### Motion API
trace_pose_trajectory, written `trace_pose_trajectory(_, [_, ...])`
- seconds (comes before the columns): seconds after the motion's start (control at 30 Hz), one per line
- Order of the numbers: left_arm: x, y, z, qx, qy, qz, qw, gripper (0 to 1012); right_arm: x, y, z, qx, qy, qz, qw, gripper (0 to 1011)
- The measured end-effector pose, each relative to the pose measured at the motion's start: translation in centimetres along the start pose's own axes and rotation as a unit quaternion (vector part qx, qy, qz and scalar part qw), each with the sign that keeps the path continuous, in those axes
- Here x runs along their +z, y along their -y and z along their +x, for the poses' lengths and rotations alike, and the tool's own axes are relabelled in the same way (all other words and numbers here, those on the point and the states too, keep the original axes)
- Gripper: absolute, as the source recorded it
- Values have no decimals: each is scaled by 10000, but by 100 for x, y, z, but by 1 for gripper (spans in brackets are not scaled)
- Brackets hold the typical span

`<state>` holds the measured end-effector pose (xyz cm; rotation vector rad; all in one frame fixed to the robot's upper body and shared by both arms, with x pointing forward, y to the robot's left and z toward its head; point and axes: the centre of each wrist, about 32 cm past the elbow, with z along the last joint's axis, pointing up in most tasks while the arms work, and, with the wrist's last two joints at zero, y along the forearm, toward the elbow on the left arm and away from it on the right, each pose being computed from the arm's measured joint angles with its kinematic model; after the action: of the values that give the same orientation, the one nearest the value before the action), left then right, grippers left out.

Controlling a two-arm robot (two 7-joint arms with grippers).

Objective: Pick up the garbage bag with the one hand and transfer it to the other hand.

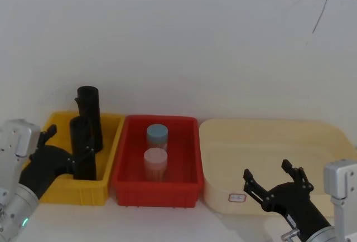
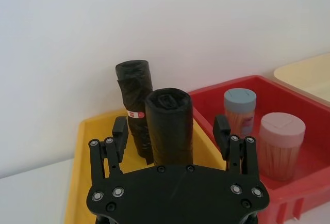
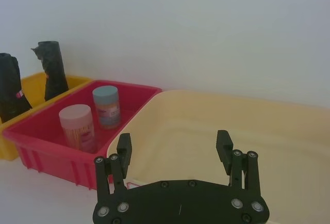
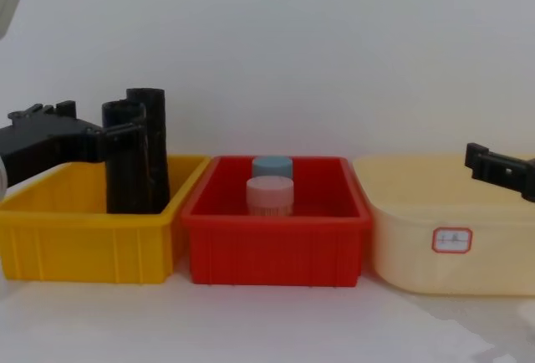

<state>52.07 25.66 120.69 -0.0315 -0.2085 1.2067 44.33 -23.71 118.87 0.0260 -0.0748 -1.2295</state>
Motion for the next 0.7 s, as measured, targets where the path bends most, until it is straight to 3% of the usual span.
trace_pose_trajectory(0.37, [-60,124,70,51,-131,-14,9999,1000,0,0,0,0,0,0,10000,1000])
trace_pose_trajectory(0.7, [-132,270,88,-19,-264,5,9997,1000,0,0,0,0,0,0,10000,1001])
